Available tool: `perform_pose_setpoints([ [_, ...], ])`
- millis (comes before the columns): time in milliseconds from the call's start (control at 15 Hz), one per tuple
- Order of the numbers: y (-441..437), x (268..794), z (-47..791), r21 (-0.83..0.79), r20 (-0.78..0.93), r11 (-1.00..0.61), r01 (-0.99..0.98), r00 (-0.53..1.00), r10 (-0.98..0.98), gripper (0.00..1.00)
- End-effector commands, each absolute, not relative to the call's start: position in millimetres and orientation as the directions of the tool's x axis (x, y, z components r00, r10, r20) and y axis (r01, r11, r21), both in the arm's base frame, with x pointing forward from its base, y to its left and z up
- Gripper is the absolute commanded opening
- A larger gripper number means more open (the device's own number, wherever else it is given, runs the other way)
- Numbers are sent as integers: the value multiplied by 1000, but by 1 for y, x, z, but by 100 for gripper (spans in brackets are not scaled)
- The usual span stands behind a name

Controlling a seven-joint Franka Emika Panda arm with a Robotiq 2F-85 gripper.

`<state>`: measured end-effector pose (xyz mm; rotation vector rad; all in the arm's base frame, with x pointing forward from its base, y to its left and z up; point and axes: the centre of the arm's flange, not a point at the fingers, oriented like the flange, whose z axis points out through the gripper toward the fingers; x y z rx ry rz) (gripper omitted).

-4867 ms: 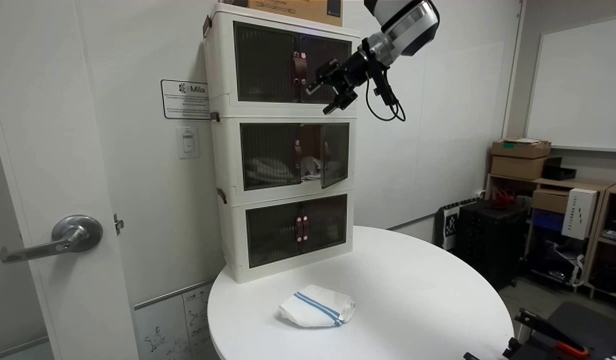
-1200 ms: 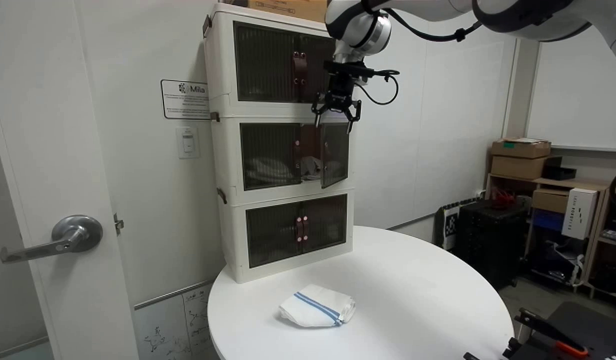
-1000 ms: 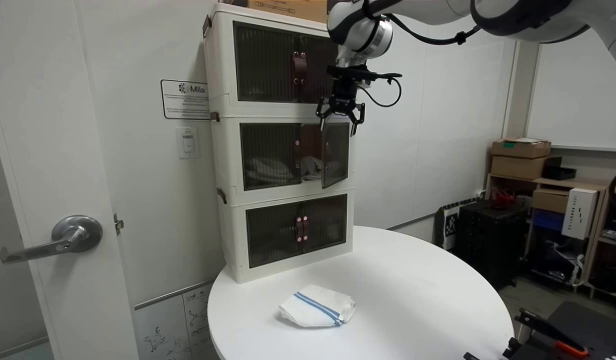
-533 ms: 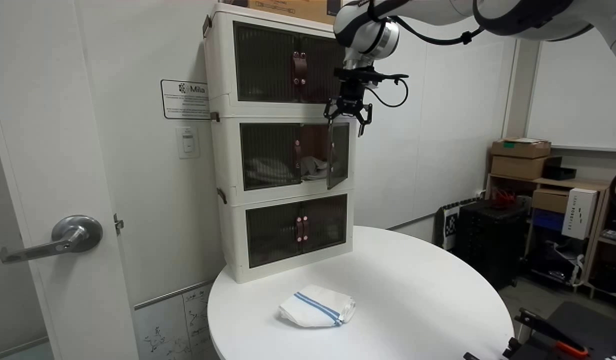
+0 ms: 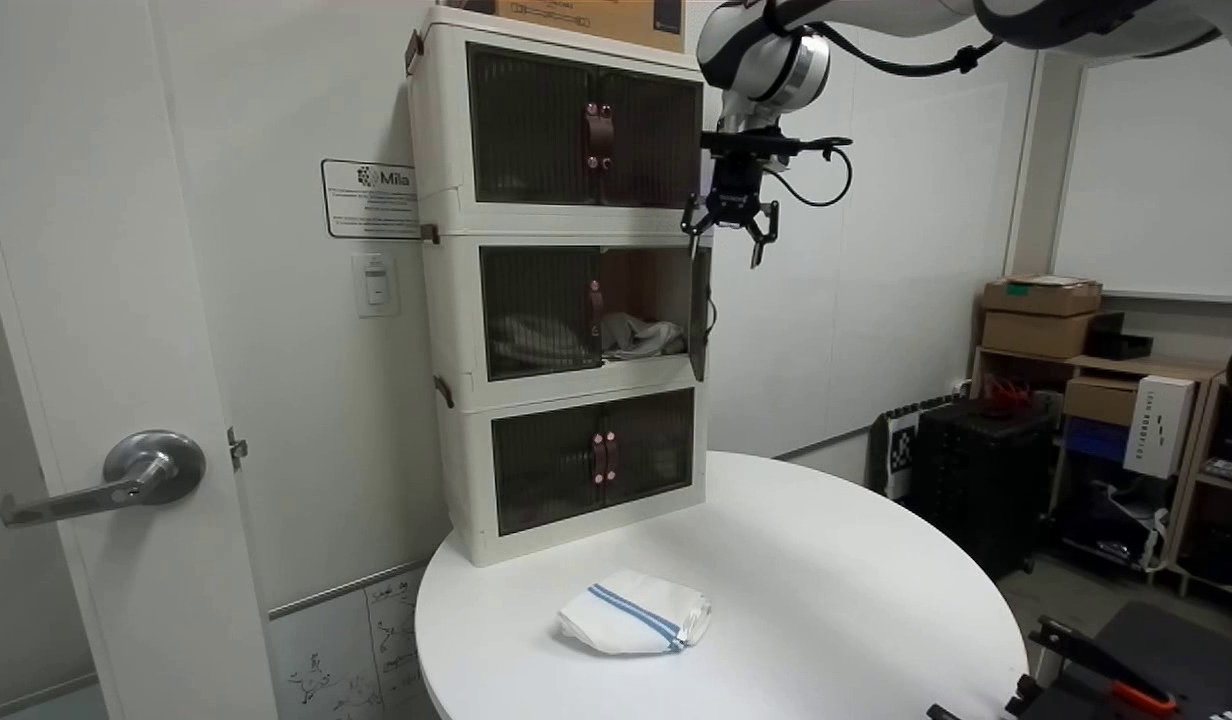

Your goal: Open the right cabinet door of the middle compartment

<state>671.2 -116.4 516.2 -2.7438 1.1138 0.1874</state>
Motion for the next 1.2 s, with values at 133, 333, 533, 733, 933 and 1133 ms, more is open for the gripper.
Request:
perform_pose_setpoints([
  [133,-168,642,504,-21,-227,-770,-637,754,-617,100],
  [333,-201,635,497,47,-262,-835,-548,800,-540,100],
  [533,-225,633,499,96,-270,-892,-441,851,-450,100],
  [733,-233,635,508,130,-260,-925,-356,888,-378,100],
  [933,-226,637,516,121,-241,-950,-288,920,-309,100],
  [1133,-200,638,521,46,-230,-978,-201,951,-206,100],
])
